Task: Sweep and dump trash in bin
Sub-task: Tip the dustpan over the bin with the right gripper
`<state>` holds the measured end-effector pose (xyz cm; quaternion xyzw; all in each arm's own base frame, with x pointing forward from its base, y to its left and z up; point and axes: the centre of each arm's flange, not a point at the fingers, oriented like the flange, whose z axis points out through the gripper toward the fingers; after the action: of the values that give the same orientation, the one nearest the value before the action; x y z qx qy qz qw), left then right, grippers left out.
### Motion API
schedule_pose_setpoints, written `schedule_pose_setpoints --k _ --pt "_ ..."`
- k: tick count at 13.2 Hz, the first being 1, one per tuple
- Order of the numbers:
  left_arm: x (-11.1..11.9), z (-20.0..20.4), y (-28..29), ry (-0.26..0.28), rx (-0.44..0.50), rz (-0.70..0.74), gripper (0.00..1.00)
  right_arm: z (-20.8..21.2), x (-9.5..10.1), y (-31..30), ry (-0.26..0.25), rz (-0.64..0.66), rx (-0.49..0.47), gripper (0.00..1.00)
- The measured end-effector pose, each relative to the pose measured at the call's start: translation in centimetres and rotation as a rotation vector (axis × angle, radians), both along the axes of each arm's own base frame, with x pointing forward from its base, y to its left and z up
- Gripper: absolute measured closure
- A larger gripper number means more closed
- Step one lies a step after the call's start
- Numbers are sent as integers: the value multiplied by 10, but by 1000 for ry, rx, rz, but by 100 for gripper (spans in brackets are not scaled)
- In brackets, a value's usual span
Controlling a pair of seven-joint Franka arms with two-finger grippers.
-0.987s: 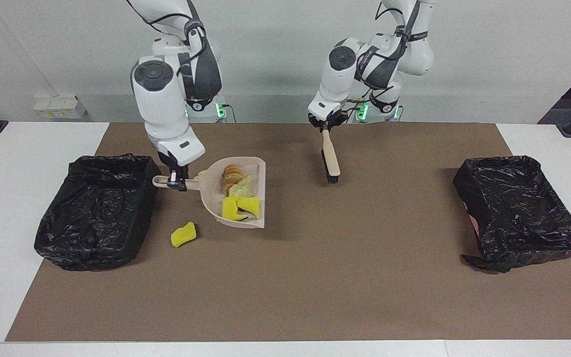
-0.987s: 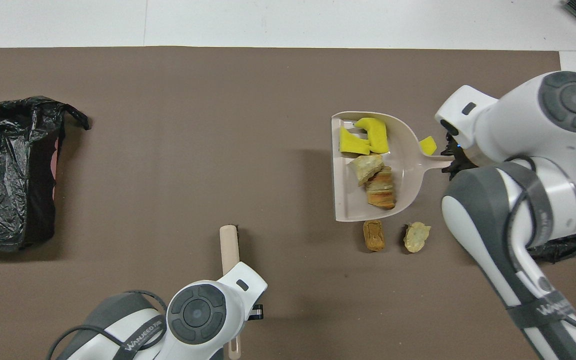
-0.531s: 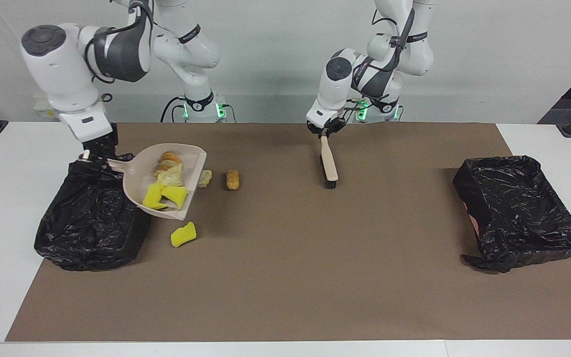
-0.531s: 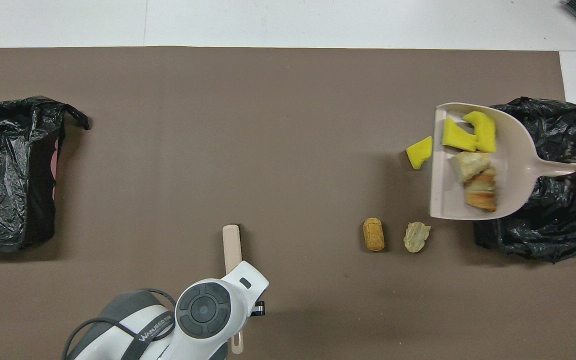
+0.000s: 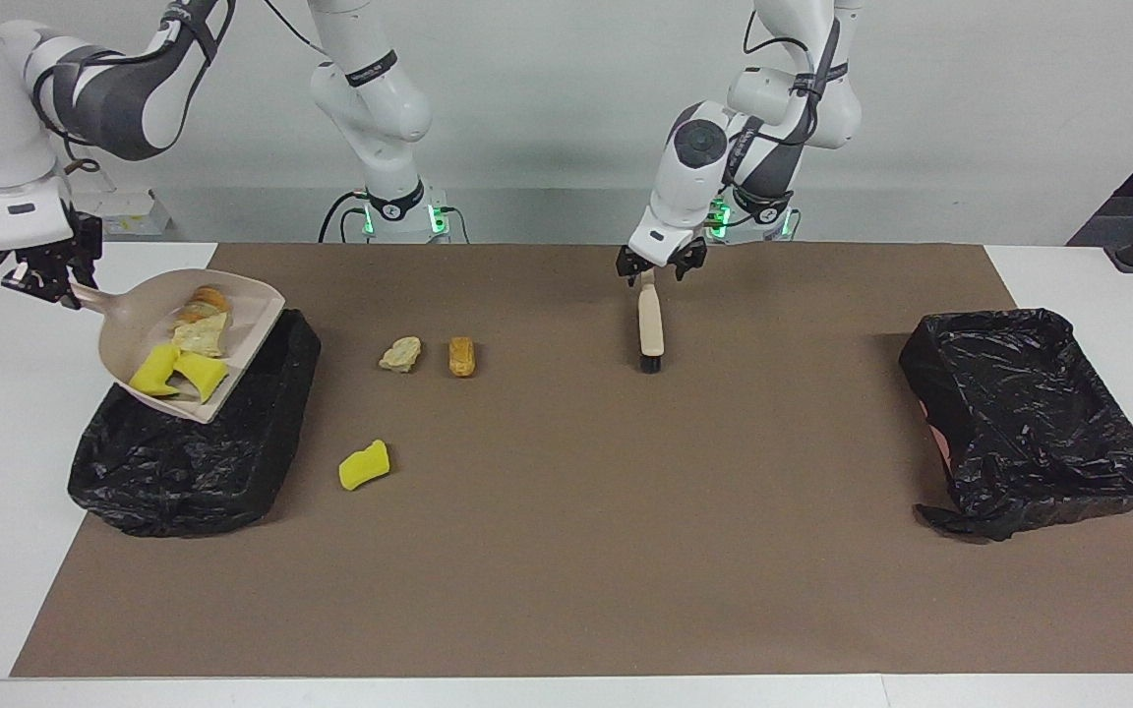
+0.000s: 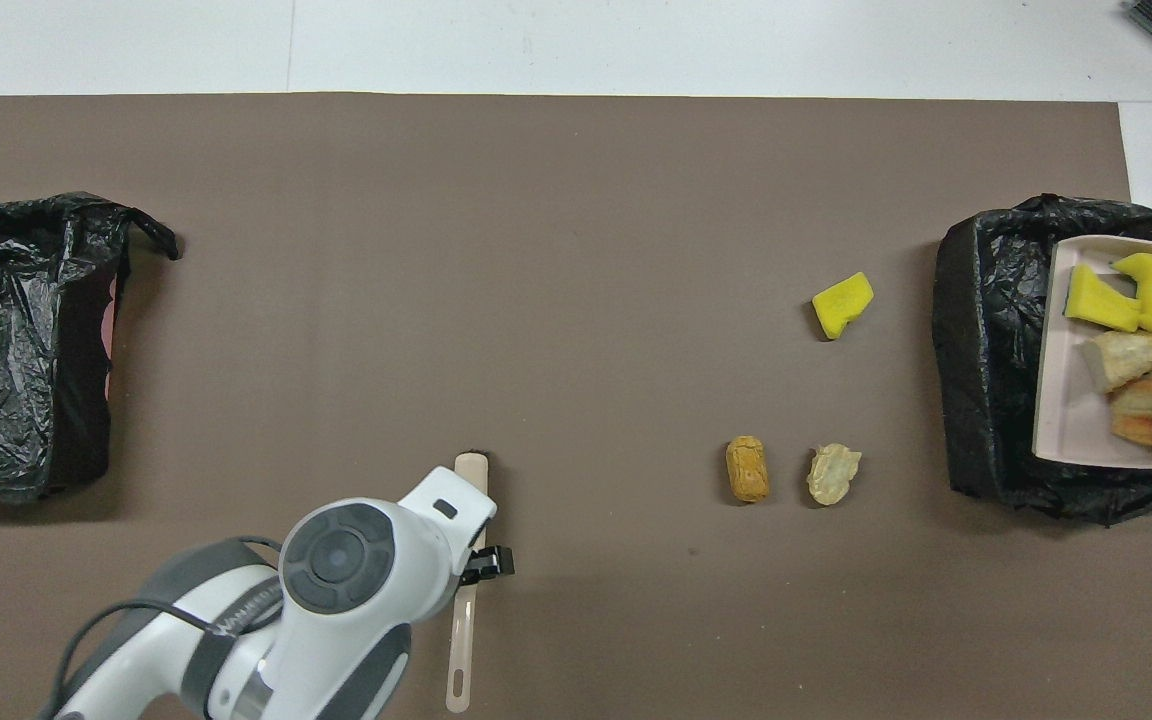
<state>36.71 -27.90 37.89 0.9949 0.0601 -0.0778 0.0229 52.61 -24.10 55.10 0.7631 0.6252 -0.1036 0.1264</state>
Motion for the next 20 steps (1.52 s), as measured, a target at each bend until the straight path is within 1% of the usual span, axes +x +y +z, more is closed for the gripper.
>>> schedule_pose_setpoints --k 2,3,5,8,11,13,16,17,19,20 --pt "43 24 42 -40 -19 21 0 2 5 7 12 -3 -95 69" --pt "60 33 64 -61 -18 23 0 0 8 13 18 -1 -123 69" --pt "84 46 106 -82 9 -6 0 -4 11 19 20 -18 -166 69" --pt "106 62 158 -100 25 -69 0 -16 19 36 16 -40 -276 69" --pt "120 81 192 -115 25 -75 0 -29 26 58 21 -28 -369 69" --pt "131 103 208 -132 37 -67 0 -36 29 74 22 -18 -443 69" --pt "153 142 227 -152 39 -37 0 -35 32 98 51 20 -580 69" --pt "157 153 231 -162 38 -31 0 -33 33 102 56 34 -612 69" --pt "162 175 233 -191 36 -28 0 -28 35 104 60 67 -694 69" --pt "162 184 232 -194 36 -29 0 -25 35 105 66 79 -735 69"
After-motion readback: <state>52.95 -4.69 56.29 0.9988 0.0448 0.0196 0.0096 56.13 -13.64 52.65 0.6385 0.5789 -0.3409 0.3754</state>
